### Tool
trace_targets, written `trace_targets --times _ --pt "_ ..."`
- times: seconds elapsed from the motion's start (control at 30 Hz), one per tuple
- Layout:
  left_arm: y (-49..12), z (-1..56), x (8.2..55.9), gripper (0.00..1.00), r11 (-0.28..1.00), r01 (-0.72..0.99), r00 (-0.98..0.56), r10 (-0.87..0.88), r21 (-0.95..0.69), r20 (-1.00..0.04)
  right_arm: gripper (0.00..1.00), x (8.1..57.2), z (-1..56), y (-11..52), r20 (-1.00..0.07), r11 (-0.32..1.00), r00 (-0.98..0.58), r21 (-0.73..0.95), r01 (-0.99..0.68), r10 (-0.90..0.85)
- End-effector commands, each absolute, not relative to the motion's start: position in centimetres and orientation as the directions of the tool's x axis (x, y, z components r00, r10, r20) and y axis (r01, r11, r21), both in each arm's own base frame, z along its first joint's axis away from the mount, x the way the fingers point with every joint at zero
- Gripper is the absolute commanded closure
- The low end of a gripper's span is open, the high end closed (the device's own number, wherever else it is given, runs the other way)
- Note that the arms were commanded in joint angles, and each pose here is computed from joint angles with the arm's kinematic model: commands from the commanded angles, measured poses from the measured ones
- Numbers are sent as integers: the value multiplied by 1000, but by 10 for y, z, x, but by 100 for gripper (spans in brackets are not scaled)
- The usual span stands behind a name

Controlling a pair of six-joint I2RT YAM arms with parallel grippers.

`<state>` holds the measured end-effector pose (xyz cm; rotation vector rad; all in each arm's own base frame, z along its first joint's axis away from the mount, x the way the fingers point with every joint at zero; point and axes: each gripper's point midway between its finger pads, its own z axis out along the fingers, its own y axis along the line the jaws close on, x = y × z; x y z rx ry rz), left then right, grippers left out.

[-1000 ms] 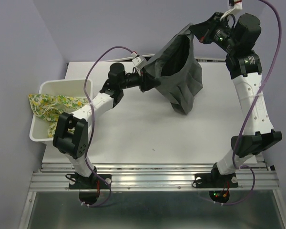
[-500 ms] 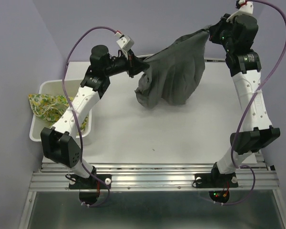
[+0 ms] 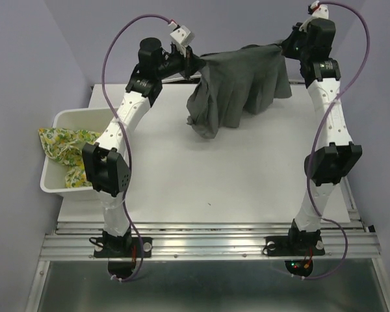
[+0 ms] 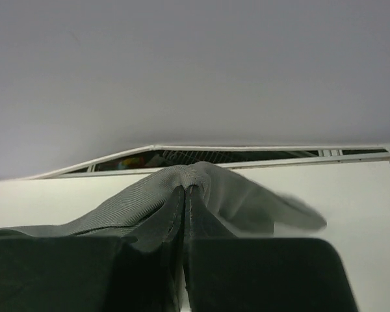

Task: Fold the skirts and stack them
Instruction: Flatten the skirt out

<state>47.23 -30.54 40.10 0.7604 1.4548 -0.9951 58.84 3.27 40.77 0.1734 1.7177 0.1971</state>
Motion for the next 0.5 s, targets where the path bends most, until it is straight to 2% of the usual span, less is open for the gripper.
trace_targets --times 0.0,0.03,0.07,0.1,0.13,0.17,0.2,0.23,0.27,0.33,0.37,0.4,0.43,0.47 --pt "-193 511 519 100 772 319 440 393 550 -807 99 526 512 30 -984 982 68 156 -105 163" --pt "-195 485 518 100 746 359 405 418 561 -813 99 528 462 32 -988 983 -44 150 -106 146" --pt "-197 495 495 100 723 388 439 400 571 -804 99 503 475 31 -995 988 -6 103 -116 103" --pt "-200 484 484 100 701 424 437 396 573 -808 99 493 459 31 -997 990 -30 70 -125 67" --pt "-205 450 467 100 661 495 397 405 564 -824 99 488 403 34 -991 988 -131 24 -155 3" --pt "-208 427 458 100 643 534 357 416 548 -836 99 476 386 34 -986 986 -163 8 -165 -19" --pt "-214 367 447 100 606 617 250 454 502 -855 99 457 380 34 -984 984 -169 -19 -180 -49" --pt "-229 337 426 100 497 698 275 479 516 -834 99 448 356 32 -973 982 -219 -38 -185 -79" --pt "-234 324 410 100 444 713 298 508 542 -808 99 437 304 29 -938 981 -329 -47 -190 -108" --pt "-255 252 372 100 347 815 226 548 465 -806 99 423 264 10 -899 985 -410 -106 -137 -154" --pt "-263 235 358 99 329 841 198 551 429 -811 78 411 225 4 -852 981 -491 -131 -139 -184" --pt "-280 205 332 84 266 890 168 563 371 -809 61 407 210 -3 -826 980 -526 -162 -120 -201" --pt "-290 193 316 84 234 915 149 561 329 -814 43 402 199 -4 -809 977 -548 -171 -131 -215" --pt "-301 186 303 55 212 935 124 551 283 -825 26 398 189 -5 -790 974 -569 -179 -142 -228"
